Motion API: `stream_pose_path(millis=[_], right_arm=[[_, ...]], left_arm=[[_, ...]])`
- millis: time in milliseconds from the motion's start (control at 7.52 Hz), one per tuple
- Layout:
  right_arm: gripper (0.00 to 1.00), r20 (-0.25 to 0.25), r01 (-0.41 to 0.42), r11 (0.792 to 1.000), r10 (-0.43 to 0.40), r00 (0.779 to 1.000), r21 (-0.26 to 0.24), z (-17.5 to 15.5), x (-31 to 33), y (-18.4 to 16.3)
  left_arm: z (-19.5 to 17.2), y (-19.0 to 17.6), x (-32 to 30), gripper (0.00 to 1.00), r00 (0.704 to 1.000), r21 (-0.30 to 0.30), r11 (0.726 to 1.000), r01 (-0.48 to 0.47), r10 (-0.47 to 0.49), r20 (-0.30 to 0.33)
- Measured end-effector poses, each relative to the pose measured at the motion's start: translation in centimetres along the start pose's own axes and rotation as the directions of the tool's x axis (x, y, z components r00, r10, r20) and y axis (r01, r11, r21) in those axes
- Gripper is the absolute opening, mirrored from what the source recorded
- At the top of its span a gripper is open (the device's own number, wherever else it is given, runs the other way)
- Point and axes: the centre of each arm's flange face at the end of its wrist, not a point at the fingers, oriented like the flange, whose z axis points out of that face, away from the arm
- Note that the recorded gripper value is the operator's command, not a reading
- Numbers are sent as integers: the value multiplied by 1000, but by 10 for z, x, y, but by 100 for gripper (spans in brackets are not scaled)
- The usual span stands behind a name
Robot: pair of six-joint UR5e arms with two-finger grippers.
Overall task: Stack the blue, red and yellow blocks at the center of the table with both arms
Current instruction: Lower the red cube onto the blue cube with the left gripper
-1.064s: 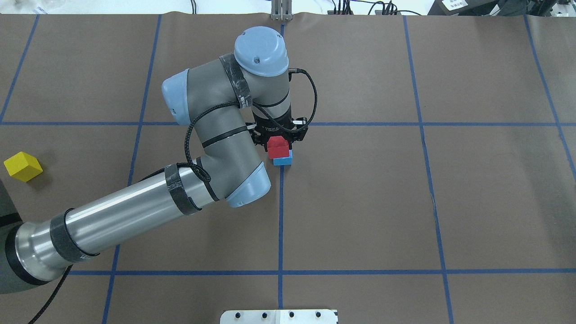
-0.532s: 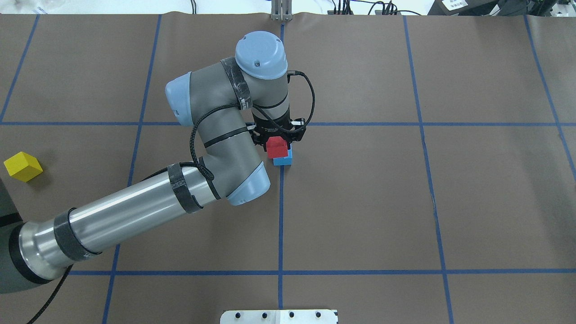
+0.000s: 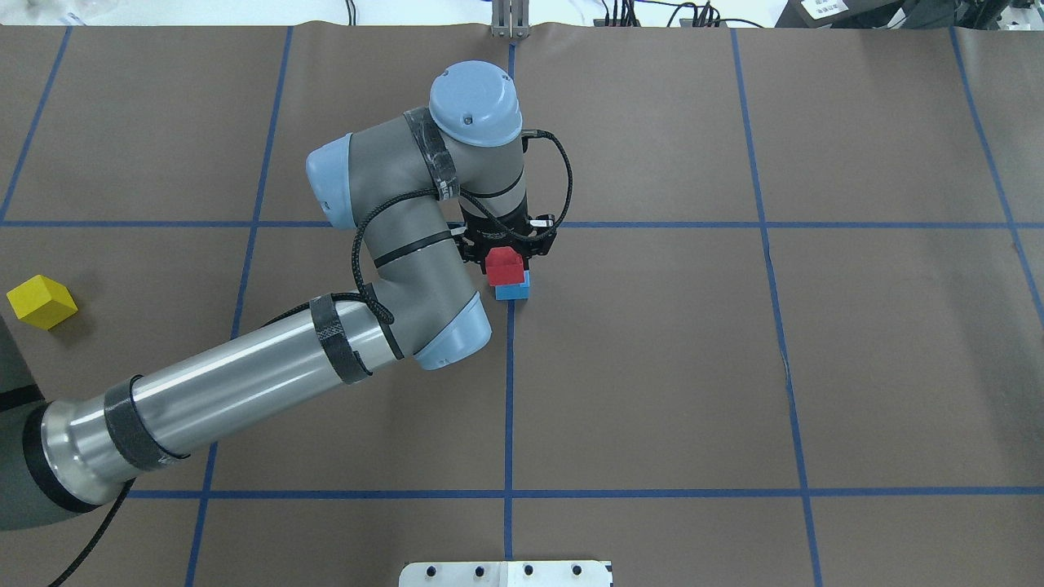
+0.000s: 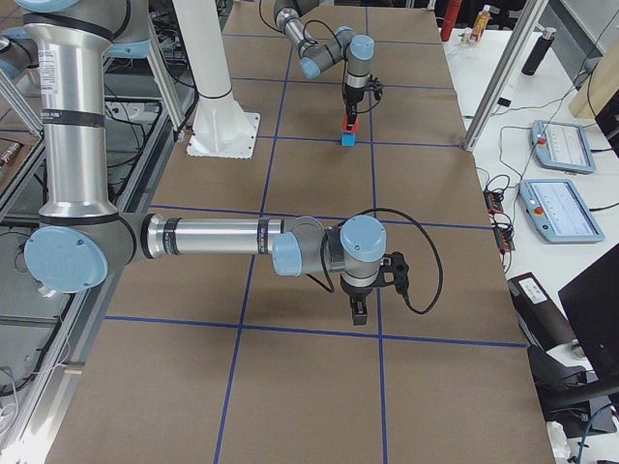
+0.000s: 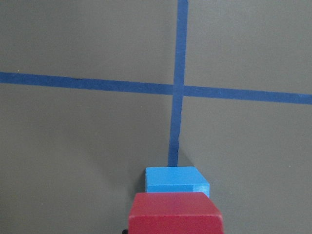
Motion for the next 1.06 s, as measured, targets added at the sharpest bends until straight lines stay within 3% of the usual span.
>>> stream_pose_path(millis=[266,532,665,798,931,1064], right_arm=[[100,-1,-1,1000,1,1000,1,0,1,0],[100,-1,-1,1000,1,1000,1,0,2,0],[100,-1,-1,1000,1,1000,1,0,2,0],[100,0,-2,1000,2,1000,0,0,2,0],[100,0,-2,1000,2,1000,0,0,2,0],[100,0,-2,1000,2,1000,0,0,2,0]], left_arm=[[0,3,3,2,1000,-3,1000,-4,4,-2],[0,4,6,26,1000,-4,1000,-5,5,-4],[0,4,6,30,1000,-3,1000,-6,6,-4],[0,4,6,51,1000,-3,1000,-7,7,-5],[-1,4,6,80,1000,-2,1000,-7,7,-5],[-1,3,6,97,1000,-2,1000,-7,7,-5]])
